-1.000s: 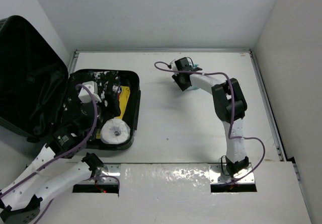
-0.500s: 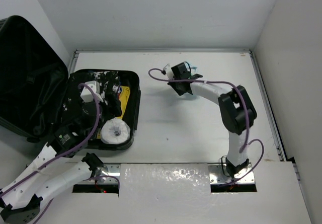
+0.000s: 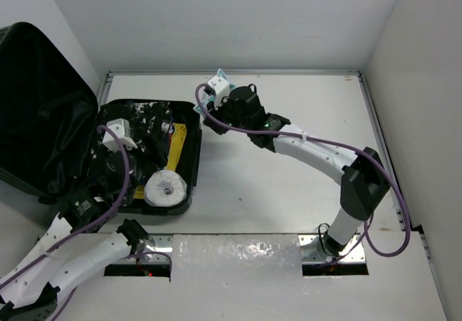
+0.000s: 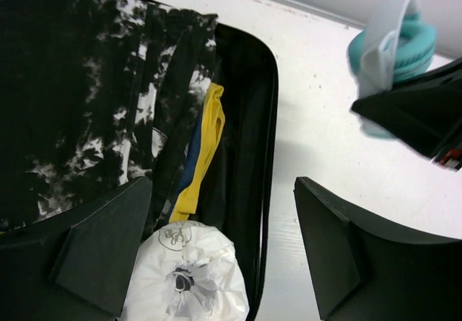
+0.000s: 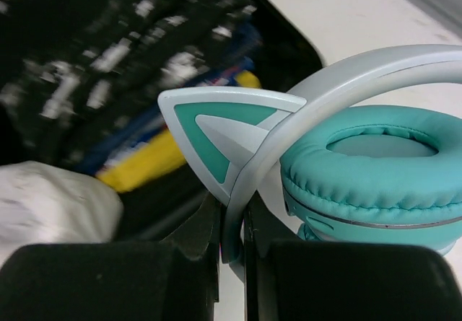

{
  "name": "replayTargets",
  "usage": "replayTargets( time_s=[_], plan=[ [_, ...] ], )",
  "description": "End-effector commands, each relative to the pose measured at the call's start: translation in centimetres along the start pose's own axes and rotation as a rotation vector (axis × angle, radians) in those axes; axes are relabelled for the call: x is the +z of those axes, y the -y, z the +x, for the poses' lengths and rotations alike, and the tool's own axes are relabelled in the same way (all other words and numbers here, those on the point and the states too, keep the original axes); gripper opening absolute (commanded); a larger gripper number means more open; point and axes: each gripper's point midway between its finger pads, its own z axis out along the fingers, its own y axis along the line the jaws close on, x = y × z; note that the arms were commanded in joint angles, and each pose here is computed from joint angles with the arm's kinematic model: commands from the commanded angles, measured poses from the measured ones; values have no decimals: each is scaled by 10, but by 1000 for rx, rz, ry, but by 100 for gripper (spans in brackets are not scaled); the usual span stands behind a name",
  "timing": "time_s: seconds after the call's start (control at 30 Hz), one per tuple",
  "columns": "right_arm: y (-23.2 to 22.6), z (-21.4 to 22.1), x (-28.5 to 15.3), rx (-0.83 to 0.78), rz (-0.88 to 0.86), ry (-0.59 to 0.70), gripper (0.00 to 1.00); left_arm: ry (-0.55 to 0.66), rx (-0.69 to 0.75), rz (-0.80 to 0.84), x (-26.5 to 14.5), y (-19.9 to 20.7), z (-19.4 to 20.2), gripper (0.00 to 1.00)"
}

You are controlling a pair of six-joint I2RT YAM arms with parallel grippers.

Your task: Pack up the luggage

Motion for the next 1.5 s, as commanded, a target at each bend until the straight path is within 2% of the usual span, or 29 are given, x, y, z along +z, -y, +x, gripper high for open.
replayTargets(
  time_s=[0.0,0.37,0.47,0.73,1.1,1.3,1.47],
  plan=[
    [-44,-67,7,141,-121,237,0,64,-62,-40,-6,-10,-17,78],
    [-88,-101,62,417,-233,349,0,135,-135,-81,-17,-29,-31,78],
    [-104,-119,73,435,-254,377,0,129,-130,-77,-16,-28,-31,78],
    [-126,-109,98,483,-243,356,0,135,-133,-73,-16,-28,-32,78],
    [-124,-31,97,643,-230,294,0,130,-125,-62,-15,-26,-32,78],
    [-126,3,95,744,-283,263,0,124,-119,-66,-12,-25,-30,78],
    [-113,35,106,770,-182,171,0,117,-114,-71,-11,-25,-29,78]
  ],
)
